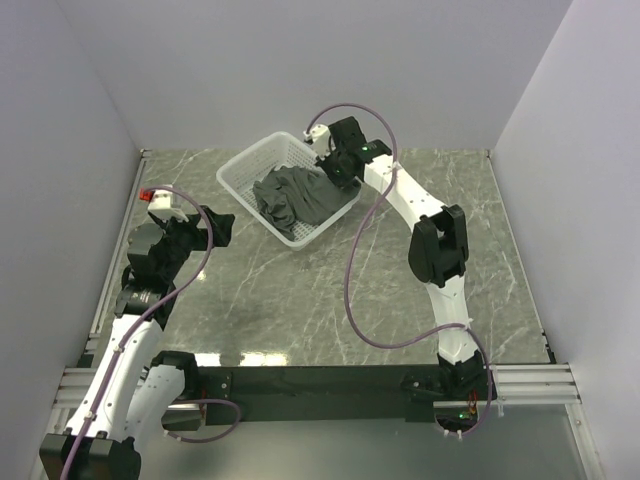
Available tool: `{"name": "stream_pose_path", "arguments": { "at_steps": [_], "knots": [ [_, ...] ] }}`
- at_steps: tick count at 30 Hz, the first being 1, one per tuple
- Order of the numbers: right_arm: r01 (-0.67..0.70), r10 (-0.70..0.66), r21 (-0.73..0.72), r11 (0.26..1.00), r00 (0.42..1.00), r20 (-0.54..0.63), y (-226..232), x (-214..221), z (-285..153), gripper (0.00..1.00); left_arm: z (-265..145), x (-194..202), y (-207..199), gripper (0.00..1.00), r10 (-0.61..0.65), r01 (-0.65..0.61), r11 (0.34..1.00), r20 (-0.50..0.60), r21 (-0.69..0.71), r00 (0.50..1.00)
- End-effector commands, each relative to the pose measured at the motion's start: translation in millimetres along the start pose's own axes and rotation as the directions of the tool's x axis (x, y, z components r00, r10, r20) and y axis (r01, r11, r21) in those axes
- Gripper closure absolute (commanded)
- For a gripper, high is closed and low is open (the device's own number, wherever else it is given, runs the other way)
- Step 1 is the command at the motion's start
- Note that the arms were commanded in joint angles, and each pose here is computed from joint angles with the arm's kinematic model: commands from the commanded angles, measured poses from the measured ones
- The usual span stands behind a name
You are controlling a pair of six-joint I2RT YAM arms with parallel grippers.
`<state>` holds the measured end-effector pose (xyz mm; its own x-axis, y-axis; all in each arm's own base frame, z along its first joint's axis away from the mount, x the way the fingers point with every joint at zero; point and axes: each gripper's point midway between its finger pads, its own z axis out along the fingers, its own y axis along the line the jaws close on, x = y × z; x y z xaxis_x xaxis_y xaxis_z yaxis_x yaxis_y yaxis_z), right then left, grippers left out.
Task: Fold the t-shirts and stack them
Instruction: Grab the tshirt from the pile, then move the tshirt to the center of the board
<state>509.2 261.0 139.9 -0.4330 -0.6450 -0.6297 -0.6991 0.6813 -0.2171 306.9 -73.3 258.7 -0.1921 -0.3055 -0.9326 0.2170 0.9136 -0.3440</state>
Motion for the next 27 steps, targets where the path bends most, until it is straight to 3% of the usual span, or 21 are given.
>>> {"name": "stream_pose_path", "arguments": {
  "at_steps": [1, 7, 12, 15, 24, 27],
  "knots": [
    [-0.009, 0.008, 0.008, 1.000, 0.985, 0.171, -10, -58, -55, 1.00, -1, -20, -12, 0.01, 0.015, -0.018, 0.999, 0.050, 0.042, 0.999],
    [-0.054, 0.033, 0.037, 0.998, 0.905, 0.423, -33, -121, -170, 1.00, -2, -21, -12, 0.01, 0.014, -0.017, 0.999, 0.054, 0.041, 0.998],
    [-0.084, -0.002, 0.130, 0.988, 0.832, 0.555, -52, -142, -258, 1.00, -4, -23, -14, 0.01, 0.017, -0.020, 0.999, 0.061, 0.047, 0.998],
    [-0.141, -0.038, 0.217, 0.966, 0.752, 0.658, -68, -150, -340, 1.00, -5, -25, -14, 0.01, 0.018, -0.022, 0.999, 0.067, 0.047, 0.998],
    [-0.380, -0.079, 0.358, 0.853, 0.585, 0.807, -118, -100, -515, 1.00, -8, -27, -16, 0.01, 0.020, -0.024, 0.998, 0.076, 0.055, 0.997],
    [-0.409, -0.079, 0.370, 0.835, 0.574, 0.815, -123, -79, -538, 1.00, -8, -26, -16, 0.01, 0.020, -0.024, 0.998, 0.075, 0.054, 0.997]
  ]
}}
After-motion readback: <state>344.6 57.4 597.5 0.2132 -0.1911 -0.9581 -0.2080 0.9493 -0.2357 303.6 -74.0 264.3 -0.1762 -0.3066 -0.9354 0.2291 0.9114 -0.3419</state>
